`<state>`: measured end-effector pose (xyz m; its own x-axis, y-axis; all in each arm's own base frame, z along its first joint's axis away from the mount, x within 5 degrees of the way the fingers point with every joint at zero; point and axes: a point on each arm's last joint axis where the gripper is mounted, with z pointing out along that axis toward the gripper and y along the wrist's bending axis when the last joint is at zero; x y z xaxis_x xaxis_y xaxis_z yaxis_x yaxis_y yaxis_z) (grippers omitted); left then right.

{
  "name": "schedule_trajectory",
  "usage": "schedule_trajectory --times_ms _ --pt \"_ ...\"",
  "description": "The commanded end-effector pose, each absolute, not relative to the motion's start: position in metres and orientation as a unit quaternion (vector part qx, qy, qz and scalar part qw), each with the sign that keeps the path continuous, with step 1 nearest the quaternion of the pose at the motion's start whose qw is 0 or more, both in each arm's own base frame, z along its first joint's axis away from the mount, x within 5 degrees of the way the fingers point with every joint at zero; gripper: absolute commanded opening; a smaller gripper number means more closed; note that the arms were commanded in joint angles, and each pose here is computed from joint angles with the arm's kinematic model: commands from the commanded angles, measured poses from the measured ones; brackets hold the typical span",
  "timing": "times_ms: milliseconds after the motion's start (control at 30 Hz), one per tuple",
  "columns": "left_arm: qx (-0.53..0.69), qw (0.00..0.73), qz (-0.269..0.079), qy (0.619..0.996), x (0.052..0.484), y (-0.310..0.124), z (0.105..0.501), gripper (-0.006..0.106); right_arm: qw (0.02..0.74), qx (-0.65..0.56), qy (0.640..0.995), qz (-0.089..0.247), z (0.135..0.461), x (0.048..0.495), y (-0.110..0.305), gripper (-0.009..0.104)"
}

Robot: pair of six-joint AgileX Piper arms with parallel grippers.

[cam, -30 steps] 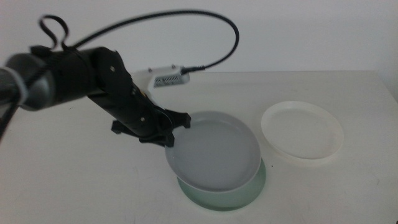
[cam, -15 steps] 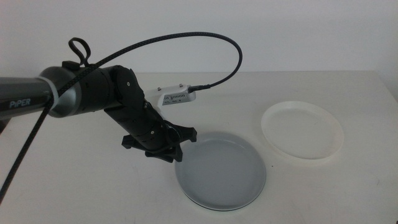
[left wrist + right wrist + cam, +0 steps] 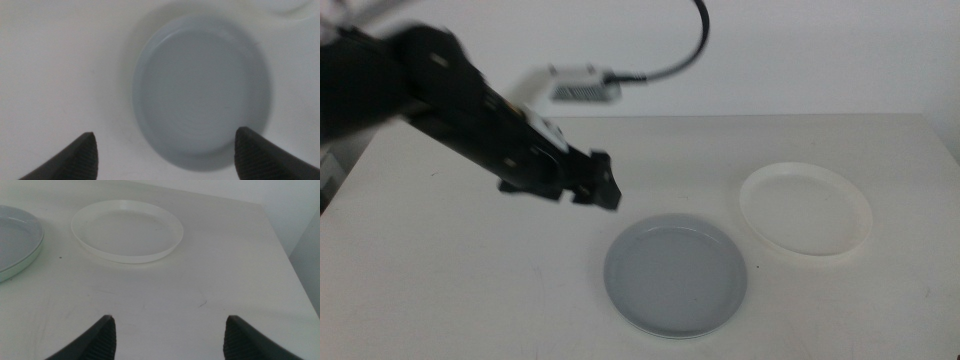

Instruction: Stack the three bowls on top of each other.

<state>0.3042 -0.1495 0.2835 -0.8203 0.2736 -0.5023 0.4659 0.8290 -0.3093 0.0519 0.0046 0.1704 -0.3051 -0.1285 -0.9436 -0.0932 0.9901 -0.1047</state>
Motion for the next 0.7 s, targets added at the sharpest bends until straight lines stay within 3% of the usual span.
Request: schedule_trajectory --times_ms 0,233,433,667 --pt "0.220 0.299 -0.233 0.899 0.280 -0.140 0.339 0.105 0.626 -0.066 0.776 -0.025 0.179 0.052 0.004 0.055" --pt "0.273 0.371 -0.221 0.860 0.208 -0.113 0.391 0.105 0.626 -0.066 0.776 -0.025 0.179 0.052 0.004 0.055" --pt "0.301 0.400 -0.224 0.836 0.151 -0.094 0.406 0.105 0.626 -0.066 0.776 -0.025 0.179 0.052 0.004 0.055" --pt "0.306 0.434 -0.223 0.818 0.122 -0.083 0.416 0.105 0.626 -0.066 0.776 -0.025 0.179 0.052 0.004 0.055"
